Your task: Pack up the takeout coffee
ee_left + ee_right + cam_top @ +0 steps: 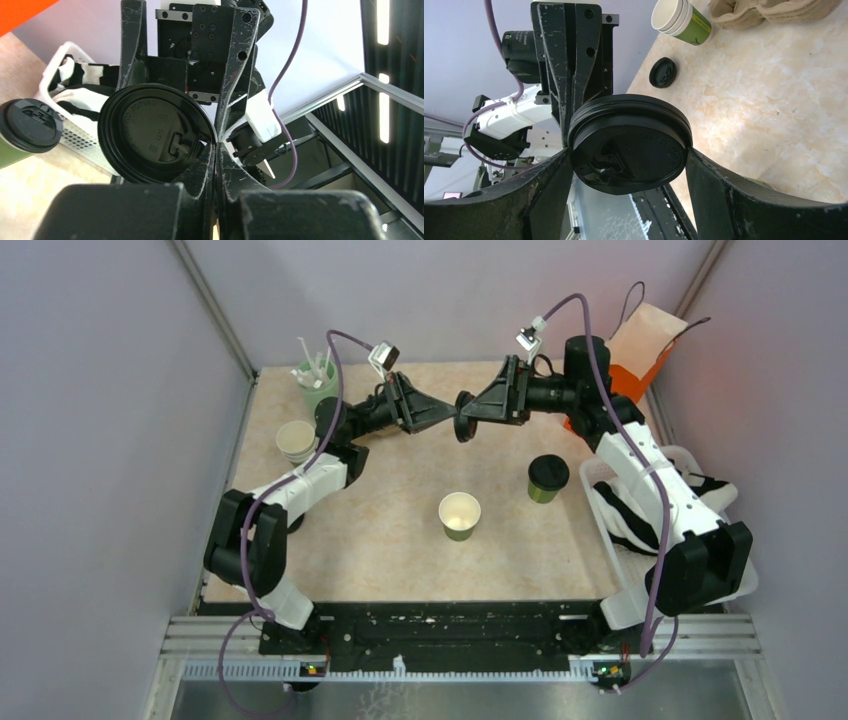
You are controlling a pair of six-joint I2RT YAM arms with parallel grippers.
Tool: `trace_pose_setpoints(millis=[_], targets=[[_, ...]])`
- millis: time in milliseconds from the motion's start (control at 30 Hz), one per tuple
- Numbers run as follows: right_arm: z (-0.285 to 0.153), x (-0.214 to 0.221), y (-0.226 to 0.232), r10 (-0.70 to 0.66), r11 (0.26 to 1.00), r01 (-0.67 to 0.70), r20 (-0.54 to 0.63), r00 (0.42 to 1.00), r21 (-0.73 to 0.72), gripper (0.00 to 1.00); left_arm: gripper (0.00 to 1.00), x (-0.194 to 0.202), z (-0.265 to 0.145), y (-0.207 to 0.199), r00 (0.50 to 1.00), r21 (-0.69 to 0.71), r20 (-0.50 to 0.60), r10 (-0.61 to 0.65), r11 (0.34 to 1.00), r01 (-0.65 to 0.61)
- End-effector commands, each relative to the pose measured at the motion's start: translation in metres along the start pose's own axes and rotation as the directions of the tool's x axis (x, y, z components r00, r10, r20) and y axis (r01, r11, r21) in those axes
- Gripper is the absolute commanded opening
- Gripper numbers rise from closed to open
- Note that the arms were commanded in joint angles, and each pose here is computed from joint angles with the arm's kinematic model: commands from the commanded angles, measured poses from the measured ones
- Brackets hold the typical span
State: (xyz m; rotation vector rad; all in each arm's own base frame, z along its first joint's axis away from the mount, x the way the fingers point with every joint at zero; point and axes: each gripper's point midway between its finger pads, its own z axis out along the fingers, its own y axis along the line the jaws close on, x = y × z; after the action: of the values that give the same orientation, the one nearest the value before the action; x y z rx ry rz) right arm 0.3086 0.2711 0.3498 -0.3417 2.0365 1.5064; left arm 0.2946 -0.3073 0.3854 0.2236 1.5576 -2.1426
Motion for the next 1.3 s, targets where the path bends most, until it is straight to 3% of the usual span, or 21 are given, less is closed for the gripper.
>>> trace_pose_setpoints(millis=[0,67,233,333,433,633,767,1067,1267], targets=[[-0.005,-0.005,0.005,-0.041,0.999,0.041,0.021,0.999,0.011,0.74,0.17,0.006,0.001,-0.001,0.995,-0.027,-0.042,0.087,0.996,-0.089],[-0.009,-0.005,0.004,-0.059,0.997,0.058,0.026,0.998,0.042,0.74,0.34,0.005,-0.010,0.013,0.997,-0.128,-0.029,0.066,0.989,-0.070],[-0.031,0.005,-0.026,-0.101,0.956,0.101,-0.014,0.995,0.277,0.74,0.59,0.003,-0.065,0.047,0.996,-0.372,0.021,0.085,0.925,-0.071],[-0.047,0.032,-0.061,-0.065,0.877,0.110,-0.110,0.992,0.467,0.73,0.70,-0.001,-0.100,0.057,0.989,-0.515,0.038,0.145,0.851,-0.105],[-0.042,0.074,-0.078,-0.038,0.781,0.216,-0.300,0.953,0.586,0.72,0.82,0.000,-0.125,0.066,0.973,-0.655,-0.018,0.228,0.733,-0.184],[-0.013,0.132,-0.073,-0.032,0.633,0.484,-0.604,0.797,0.605,0.72,0.83,0.012,-0.149,0.064,0.962,-0.749,-0.059,0.267,0.625,-0.220],[0.001,0.144,-0.080,-0.020,0.544,0.593,-0.697,0.716,0.593,0.75,0.84,0.021,-0.170,0.064,0.948,-0.804,-0.048,0.315,0.551,-0.223],[0.017,0.155,-0.097,0.024,0.535,0.604,-0.726,0.687,0.590,0.77,0.83,0.025,-0.209,0.049,0.895,-0.896,-0.049,0.444,0.376,-0.235],[0.028,0.156,-0.100,0.026,0.548,0.609,-0.739,0.673,0.574,0.77,0.83,0.027,-0.214,0.052,0.896,-0.905,-0.083,0.435,0.343,-0.250]])
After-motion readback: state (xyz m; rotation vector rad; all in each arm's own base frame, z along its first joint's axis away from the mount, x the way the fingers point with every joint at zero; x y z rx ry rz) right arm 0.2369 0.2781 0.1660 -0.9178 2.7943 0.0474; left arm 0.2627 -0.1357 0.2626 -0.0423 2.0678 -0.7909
